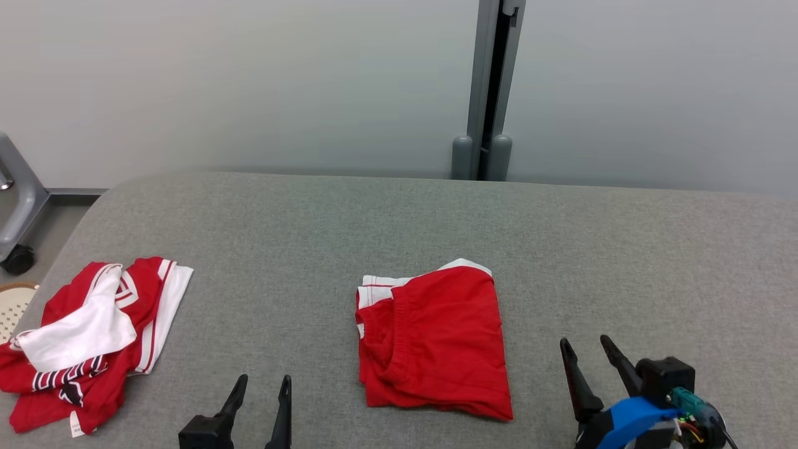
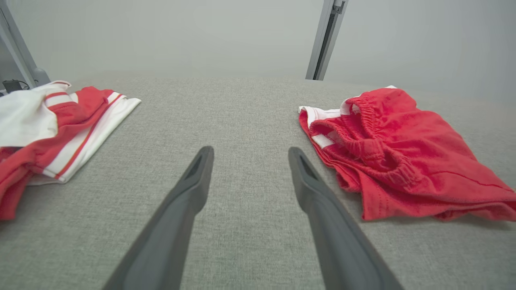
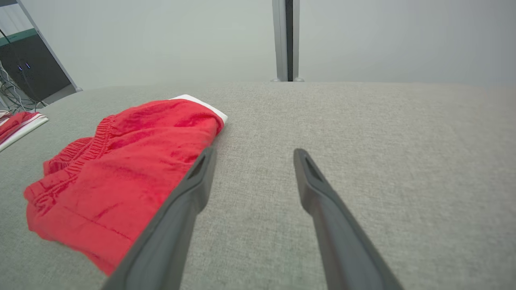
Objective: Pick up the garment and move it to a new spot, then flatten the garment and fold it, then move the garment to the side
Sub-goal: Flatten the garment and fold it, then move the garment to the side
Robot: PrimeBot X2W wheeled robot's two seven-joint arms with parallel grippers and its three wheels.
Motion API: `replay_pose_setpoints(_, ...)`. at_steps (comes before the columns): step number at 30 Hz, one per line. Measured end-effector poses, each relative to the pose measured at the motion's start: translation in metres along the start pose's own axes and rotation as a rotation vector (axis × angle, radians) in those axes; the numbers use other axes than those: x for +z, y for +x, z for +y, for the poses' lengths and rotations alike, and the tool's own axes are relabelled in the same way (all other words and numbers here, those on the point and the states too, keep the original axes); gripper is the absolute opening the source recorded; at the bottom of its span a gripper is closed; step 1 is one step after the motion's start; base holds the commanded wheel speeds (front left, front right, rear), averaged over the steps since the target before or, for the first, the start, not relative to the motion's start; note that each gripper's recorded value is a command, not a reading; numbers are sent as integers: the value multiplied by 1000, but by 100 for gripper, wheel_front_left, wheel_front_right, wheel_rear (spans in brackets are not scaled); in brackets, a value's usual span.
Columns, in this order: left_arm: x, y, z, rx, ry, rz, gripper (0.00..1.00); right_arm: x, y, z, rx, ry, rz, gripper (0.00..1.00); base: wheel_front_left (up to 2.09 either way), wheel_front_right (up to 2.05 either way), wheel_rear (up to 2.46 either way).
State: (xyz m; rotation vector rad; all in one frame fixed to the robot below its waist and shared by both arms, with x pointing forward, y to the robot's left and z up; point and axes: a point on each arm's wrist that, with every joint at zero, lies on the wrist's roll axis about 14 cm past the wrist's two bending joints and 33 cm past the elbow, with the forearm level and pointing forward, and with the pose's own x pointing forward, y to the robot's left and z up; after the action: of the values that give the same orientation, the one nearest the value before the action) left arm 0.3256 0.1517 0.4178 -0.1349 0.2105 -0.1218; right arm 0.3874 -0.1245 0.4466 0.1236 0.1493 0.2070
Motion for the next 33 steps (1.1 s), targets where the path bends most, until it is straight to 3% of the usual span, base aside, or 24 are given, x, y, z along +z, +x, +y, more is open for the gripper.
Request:
replay_pose_setpoints(8,-5,-4,-10,-33,22,11,100,-23,-25,-17,-59,2,51,100,0,0,0)
replay_pose_setpoints(16,-6,-4,-11,-34,22,13,100,-27,-23,-13,-46,9,64,100,0,0,0)
replay_pose_setpoints(26,-18,-12,1,19,-27,49,100,-11,34,41,127,9,73,100,0,0,0)
replay_pose_setpoints(33,-23,-17,21,86,-36,69,100,-39,64,54,158,2,209,100,0,0,0)
